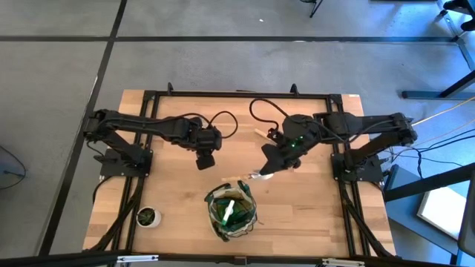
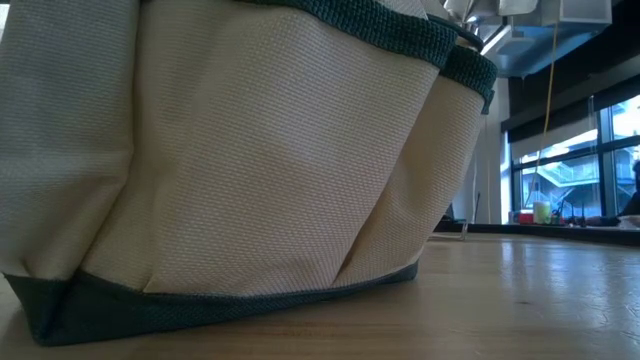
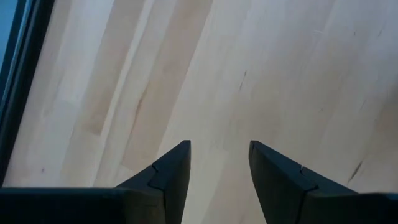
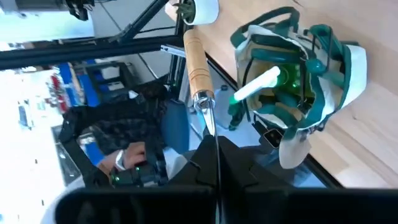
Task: Pick & Place Garden tools in Gardening bag
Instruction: Put the brown trowel into the gardening bag
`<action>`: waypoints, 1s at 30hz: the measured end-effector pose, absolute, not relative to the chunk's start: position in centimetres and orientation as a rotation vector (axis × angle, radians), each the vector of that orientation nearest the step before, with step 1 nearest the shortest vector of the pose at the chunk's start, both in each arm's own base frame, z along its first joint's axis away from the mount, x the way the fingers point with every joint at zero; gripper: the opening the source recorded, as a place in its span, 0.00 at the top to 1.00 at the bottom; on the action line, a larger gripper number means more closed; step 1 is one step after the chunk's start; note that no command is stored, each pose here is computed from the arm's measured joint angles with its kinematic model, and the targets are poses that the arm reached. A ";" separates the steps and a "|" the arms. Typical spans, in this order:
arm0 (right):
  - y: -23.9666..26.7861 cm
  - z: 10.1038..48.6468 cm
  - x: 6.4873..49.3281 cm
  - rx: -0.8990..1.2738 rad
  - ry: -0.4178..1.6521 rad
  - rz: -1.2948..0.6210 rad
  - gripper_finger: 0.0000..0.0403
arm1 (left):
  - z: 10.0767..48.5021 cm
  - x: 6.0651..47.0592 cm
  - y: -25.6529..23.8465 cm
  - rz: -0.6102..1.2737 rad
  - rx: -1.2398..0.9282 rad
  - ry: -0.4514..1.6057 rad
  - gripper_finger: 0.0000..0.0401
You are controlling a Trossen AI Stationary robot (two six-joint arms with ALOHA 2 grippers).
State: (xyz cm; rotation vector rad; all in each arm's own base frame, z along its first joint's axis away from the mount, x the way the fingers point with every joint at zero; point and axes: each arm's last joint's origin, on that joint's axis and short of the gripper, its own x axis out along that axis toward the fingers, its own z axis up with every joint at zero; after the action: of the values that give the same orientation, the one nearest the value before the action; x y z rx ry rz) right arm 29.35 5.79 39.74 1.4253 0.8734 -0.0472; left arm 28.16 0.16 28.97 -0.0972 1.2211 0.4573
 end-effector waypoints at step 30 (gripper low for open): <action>9.6 39.7 38.7 1.171 1.198 -0.015 1.00 | 21.6 25.4 -3.6 0.240 -0.222 1.487 0.61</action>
State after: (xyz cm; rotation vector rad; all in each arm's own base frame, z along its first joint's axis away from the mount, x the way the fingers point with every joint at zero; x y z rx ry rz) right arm 38.68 9.59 39.72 1.1714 1.1979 -0.0146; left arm 25.42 -3.58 21.61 -0.2219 1.4871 0.2398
